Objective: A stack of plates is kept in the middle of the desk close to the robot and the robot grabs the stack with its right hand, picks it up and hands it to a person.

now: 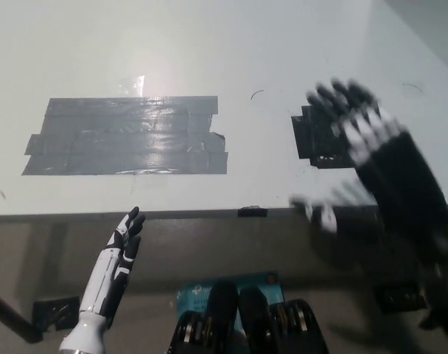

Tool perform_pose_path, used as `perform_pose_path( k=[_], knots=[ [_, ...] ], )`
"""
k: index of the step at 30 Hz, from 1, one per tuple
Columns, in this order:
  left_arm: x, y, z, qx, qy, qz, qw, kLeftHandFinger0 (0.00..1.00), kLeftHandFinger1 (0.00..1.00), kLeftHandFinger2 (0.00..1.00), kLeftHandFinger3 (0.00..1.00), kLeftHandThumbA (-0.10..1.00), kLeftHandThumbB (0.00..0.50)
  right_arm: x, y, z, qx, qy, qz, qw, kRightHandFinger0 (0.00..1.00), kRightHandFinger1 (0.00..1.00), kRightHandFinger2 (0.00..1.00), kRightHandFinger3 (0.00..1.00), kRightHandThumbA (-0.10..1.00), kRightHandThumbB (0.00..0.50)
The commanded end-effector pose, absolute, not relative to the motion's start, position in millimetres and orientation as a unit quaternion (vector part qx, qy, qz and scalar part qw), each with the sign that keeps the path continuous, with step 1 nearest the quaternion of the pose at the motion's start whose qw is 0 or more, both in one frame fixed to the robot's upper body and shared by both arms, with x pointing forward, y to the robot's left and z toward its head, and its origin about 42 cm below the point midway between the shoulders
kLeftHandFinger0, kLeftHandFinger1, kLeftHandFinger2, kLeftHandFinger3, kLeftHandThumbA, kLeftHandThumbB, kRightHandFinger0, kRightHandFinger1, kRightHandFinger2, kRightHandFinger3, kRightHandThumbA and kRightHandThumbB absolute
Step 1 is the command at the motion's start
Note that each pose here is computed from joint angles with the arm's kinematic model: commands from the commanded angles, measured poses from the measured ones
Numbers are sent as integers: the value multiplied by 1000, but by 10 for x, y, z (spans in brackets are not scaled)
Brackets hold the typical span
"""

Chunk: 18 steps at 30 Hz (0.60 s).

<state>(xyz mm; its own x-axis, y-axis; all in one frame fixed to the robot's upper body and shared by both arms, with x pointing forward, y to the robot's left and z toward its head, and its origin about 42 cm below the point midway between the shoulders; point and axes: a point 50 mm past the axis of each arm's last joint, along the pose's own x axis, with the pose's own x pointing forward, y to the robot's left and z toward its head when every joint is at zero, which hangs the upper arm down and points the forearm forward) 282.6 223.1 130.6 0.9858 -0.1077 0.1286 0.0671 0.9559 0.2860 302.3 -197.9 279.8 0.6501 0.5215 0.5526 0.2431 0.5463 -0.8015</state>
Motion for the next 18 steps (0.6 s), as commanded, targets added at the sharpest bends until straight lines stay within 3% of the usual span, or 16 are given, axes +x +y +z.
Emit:
perform_pose_path(
  k=[1, 2, 7, 8, 11, 18],
  knots=[
    [2777, 2228, 1380, 145, -95, -50, 984, 991, 1000, 1000, 1000, 1000, 11, 2296, -2142, 2874, -252, -418, 72, 870, 1000, 1000, 1000, 1000, 924, 477],
    [2757, 2230, 1364, 143, -94, -49, 984, 1000, 1000, 1000, 1000, 1000, 36, 2310, -2108, 2661, -223, -392, 67, 890, 1000, 1000, 1000, 1000, 935, 432],
    [2705, 2226, 1320, 135, -89, -46, 986, 1000, 1000, 1000, 1000, 1000, 72, 2487, -2053, 2003, -201, -318, 50, 925, 1000, 1000, 1000, 1000, 862, 365],
    [2703, 2229, 1318, 136, -90, -45, 986, 1000, 1000, 1000, 1000, 1000, 90, 2541, -2041, 1857, -194, -292, 51, 935, 1000, 1000, 1000, 1000, 868, 395],
    [2704, 2229, 1320, 135, -90, -42, 986, 1000, 1000, 1000, 1000, 1000, 109, 2612, -2029, 1638, -179, -246, 58, 951, 1000, 1000, 1000, 1000, 889, 421],
    [2730, 2239, 1336, 133, -94, -37, 986, 1000, 1000, 1000, 1000, 1000, 97, 2733, -2042, 1318, -177, -181, 76, 964, 1000, 1000, 1000, 1000, 911, 398]
  ],
)
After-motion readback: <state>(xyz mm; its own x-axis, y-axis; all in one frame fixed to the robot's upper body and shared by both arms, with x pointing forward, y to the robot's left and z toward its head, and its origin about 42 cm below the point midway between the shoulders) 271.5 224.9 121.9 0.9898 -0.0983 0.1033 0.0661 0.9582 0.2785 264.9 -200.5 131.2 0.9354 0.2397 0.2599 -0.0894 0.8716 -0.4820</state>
